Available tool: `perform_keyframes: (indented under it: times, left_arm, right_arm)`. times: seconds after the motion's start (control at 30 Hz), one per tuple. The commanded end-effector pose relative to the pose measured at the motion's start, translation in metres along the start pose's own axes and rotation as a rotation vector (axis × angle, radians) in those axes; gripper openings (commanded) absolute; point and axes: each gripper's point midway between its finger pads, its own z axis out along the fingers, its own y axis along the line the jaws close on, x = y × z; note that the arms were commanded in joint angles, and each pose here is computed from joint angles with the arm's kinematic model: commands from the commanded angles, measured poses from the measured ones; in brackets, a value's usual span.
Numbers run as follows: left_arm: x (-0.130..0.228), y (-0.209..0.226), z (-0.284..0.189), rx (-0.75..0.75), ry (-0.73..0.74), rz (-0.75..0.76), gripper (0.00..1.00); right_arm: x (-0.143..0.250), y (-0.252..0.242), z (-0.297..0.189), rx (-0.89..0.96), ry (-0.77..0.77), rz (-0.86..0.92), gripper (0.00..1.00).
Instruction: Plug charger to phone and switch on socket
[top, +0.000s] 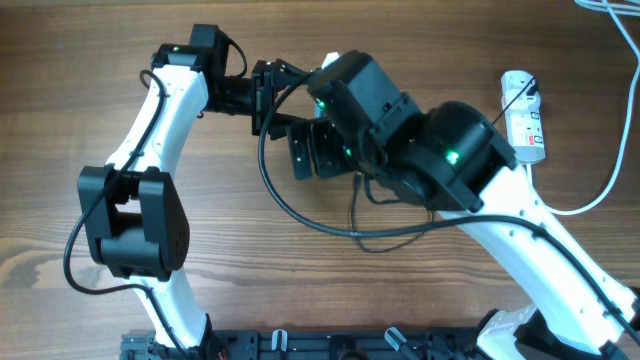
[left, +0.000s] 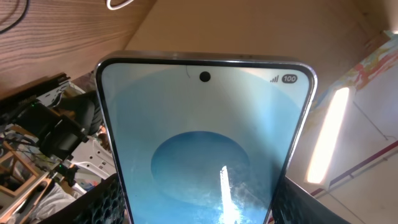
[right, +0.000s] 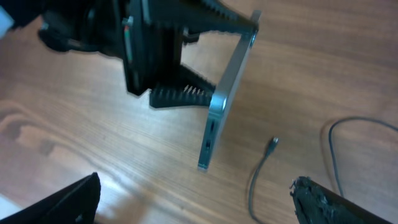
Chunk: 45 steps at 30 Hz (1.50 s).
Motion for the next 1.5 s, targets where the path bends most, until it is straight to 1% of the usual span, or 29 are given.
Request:
perform_keyframes:
  times: [0.0,0.03,0.07,0.13,0.3,0.4,0.5,0.53,0.63,0.67,0.77,0.87,0.93,1.0,1.13,1.3,1.4,1.47]
  left_arm:
    - [0.019,-0.015,-0.002,0.044,0.035,0.039,0.64]
    - [0.019,-0.014,-0.002,0.043,0.034,0.038,0.63]
    - [0.019,-0.015,-0.002,0.044,0.035,0.037,0.63]
    - [0.019,-0.015,-0.002,0.043,0.035,0.021,0.63]
    - [0.019,-0.015,-0.002,0.043,0.036,-0.018,0.63]
    - [0.019,-0.015,-0.002,0.043,0.036,-0.019,0.63]
    - [0.019,-0.015,-0.002,0.043,0.036,-0.025,0.63]
    - [0.019,-0.015,-0.002,0.043,0.036,-0.025,0.63]
    - [0.019,-0.015,-0.002,0.043,0.036,-0.025,0.63]
    - [0.019,-0.015,-0.002,0.043,0.036,-0.025,0.63]
    - [0.019,-0.015,-0.002,0.042,0.036,-0.031,0.63]
    - [0.019,-0.015,-0.002,0.042,0.036,-0.040,0.63]
    - [0.019,-0.015,-0.002,0.042,0.036,-0.040,0.63]
    - [0.019,-0.015,-0.002,0.042,0.036,-0.040,0.63]
    - [0.019,-0.015,-0.002,0.042,0.036,-0.040,0.63]
    - [0.019,-0.015,-0.002,0.042,0.036,-0.053,0.63]
    - [0.019,-0.015,-0.002,0.042,0.037,-0.071,0.63]
    - [0.019,-0.015,-0.002,0.042,0.037,-0.070,0.63]
  right_arm:
    - [-0.015,-0.001,0.003,0.030,-0.059,0.044,0.97]
    - [-0.016,0.000,0.004,0.030,-0.062,0.055,0.91]
    - [-0.018,-0.003,0.005,0.043,-0.070,0.080,0.89]
    - [-0.020,-0.008,0.009,0.077,-0.080,0.113,0.89]
    - [-0.015,-0.002,0.022,0.095,-0.058,0.091,0.88]
    - [-0.015,-0.006,0.030,0.136,-0.061,0.095,0.83]
    - [-0.018,-0.012,0.036,0.178,-0.077,0.128,0.82]
    - [-0.018,-0.012,0.037,0.183,-0.079,0.137,0.80]
    - [-0.022,-0.010,0.038,0.173,-0.093,0.142,0.69]
    - [-0.023,-0.010,0.038,0.171,-0.096,0.143,0.66]
    - [-0.022,-0.010,0.038,0.173,-0.094,0.135,0.65]
    - [-0.022,-0.010,0.041,0.176,-0.090,0.134,0.54]
    - [-0.021,-0.010,0.043,0.179,-0.085,0.133,0.50]
    - [-0.021,-0.010,0.044,0.180,-0.084,0.133,0.49]
    - [-0.025,-0.017,0.043,0.223,-0.113,0.134,0.43]
    - [-0.026,-0.018,0.043,0.227,-0.119,0.135,0.42]
    - [-0.027,-0.018,0.043,0.227,-0.120,0.136,0.36]
    - [-0.027,-0.018,0.043,0.227,-0.120,0.143,0.34]
